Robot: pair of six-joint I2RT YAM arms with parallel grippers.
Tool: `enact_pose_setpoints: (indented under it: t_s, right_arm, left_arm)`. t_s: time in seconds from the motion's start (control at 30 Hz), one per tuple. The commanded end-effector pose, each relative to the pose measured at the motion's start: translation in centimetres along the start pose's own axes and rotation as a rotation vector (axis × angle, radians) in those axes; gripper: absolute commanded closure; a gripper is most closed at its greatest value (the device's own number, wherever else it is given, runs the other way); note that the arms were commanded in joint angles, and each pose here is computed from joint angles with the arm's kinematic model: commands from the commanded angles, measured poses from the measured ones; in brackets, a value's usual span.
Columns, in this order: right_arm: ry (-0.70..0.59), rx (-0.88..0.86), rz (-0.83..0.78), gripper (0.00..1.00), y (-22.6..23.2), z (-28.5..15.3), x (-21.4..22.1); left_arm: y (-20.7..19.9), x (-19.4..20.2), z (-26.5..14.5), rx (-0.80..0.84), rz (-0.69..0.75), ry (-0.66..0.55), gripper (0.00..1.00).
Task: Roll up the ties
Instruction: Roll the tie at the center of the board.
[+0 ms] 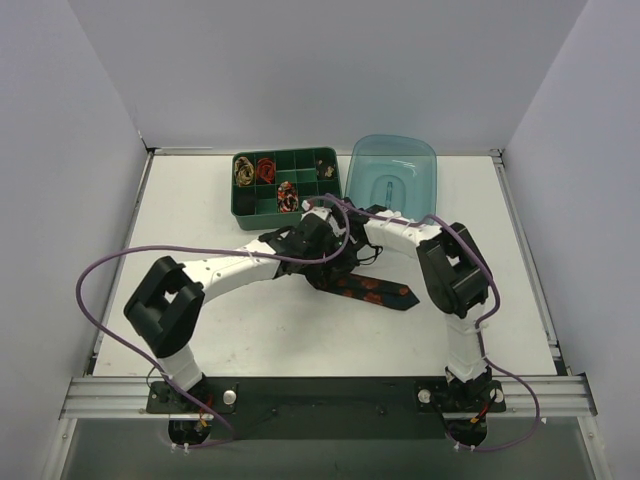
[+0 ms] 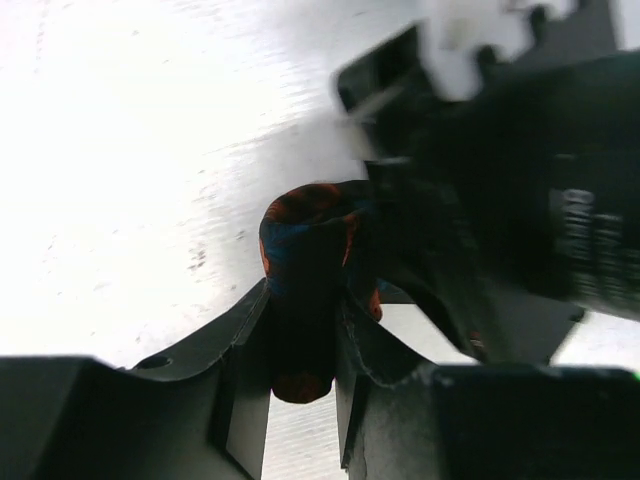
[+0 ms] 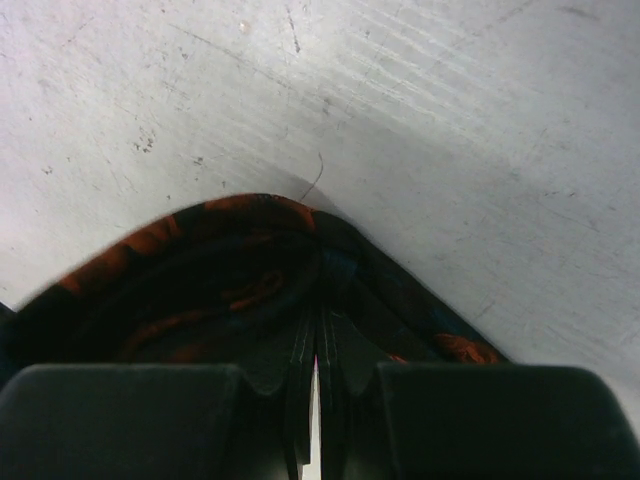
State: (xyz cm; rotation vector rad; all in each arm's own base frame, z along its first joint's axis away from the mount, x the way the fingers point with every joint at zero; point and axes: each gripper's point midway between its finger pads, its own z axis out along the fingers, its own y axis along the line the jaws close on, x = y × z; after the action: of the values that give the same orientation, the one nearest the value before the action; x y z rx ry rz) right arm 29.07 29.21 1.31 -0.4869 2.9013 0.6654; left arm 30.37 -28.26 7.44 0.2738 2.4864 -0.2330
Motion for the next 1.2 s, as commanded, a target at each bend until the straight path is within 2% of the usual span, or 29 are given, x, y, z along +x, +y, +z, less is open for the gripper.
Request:
enact_pose_setpoints:
  t_s: [0.0,0.27,0.57,0.77,1.17]
  right_arm:
    - [-0.053,-0.018,-0.061,1.0,2.0,-3.3,-0.5]
    - [-0.1,-0.002,-0.049,1.0,1.2,-5.5,-1.0]
    - [-0.132,0.053,0.043,1.0,-2.2,-7.2,-1.1]
    - [-0.146,0.106,0.098,1.0,-4.7,-8.1,-0.8]
    - [-0.132,0.118,0.113,1.0,-5.4,-8.0,-0.2]
  left_arm:
    - [3.1,-1.1,-0.5,-0.067,-0.068,-0.044,0.66]
    - [5.7,-1.6,-1.6,-0.167,-0.034,-0.05,0.66]
    - [6.1,-1.1,-1.1,-0.303,0.107,0.011,0.66]
    - [4.9,-0.9,-0.8,-0.374,0.212,0.039,0.63]
    - [1.2,0.1,0.5,-0.408,0.348,0.081,0.6]
